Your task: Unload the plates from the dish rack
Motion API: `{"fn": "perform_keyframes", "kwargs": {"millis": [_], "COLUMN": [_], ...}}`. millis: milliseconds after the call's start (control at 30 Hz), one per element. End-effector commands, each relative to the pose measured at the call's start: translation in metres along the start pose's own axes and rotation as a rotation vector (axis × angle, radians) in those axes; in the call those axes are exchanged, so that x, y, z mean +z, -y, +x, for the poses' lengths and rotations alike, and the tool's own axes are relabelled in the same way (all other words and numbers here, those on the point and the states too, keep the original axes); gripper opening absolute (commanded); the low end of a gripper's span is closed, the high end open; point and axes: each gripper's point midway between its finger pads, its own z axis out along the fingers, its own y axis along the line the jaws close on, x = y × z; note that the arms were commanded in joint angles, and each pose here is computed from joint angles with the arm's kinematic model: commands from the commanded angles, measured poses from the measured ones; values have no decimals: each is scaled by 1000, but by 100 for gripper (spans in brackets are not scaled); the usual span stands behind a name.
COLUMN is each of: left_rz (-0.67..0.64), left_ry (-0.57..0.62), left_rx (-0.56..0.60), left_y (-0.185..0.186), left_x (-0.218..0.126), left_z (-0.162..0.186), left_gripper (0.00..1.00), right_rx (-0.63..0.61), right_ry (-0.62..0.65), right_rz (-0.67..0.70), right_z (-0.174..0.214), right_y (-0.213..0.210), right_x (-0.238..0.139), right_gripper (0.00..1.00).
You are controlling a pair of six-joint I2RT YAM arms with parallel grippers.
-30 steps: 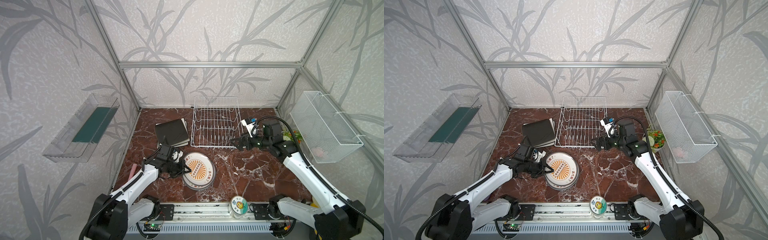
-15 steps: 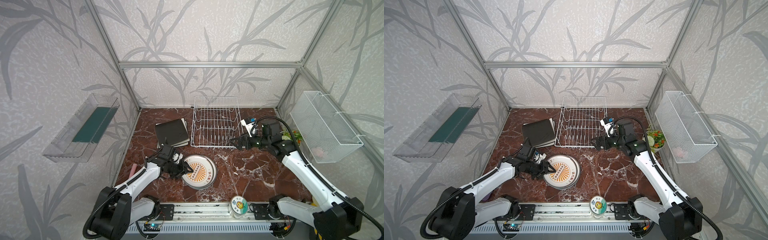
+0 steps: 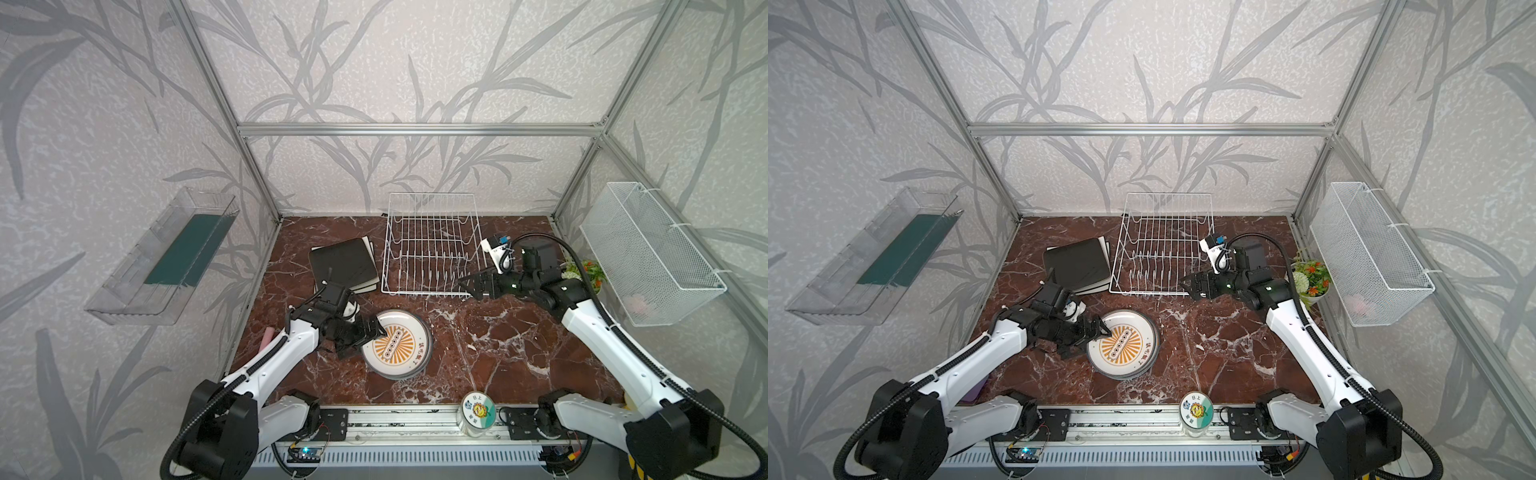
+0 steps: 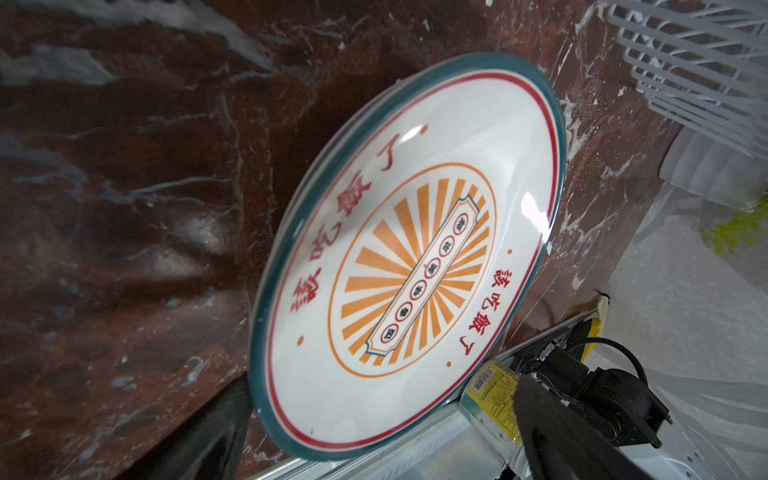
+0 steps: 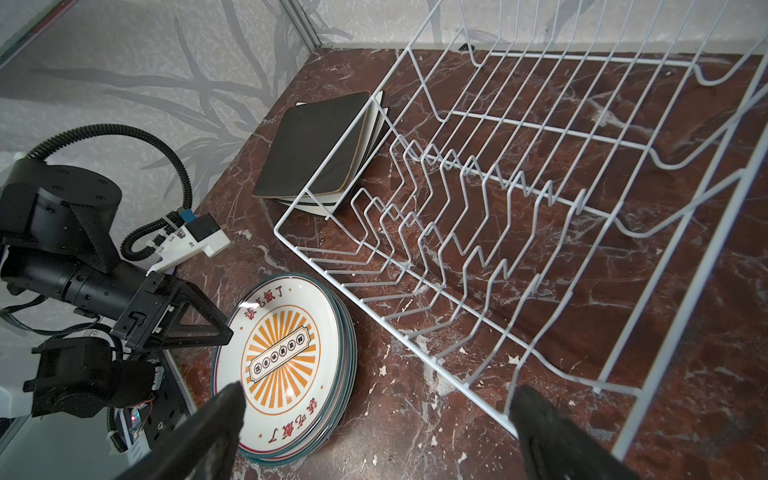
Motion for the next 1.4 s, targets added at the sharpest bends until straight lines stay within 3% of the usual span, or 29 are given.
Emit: {"fn": "perform_keyframes", "kwargs": {"millis": [0,500,833,1367], "left_rz": [-71,-154,-112,-81], "left_ry": [29,106,101,56], "left_rx": [-3,49,19,49], "left_y": [-5,-1,-12,2], "left_x": [-10,-36,1,24], "left_z": [-5,-19,-27,-28], "left_gripper": [99,99,99,99], "right_rx": [-36,-43,-54,-44], "right_ry": [43,53,67,56], "right_rz": [9,54,81,80], "right_z": [-14,-14,-15,-11], "right_y": [-4,2,5,6], "right_x": [-7,-9,-14,-12], "right_gripper": [99,99,99,99]}}
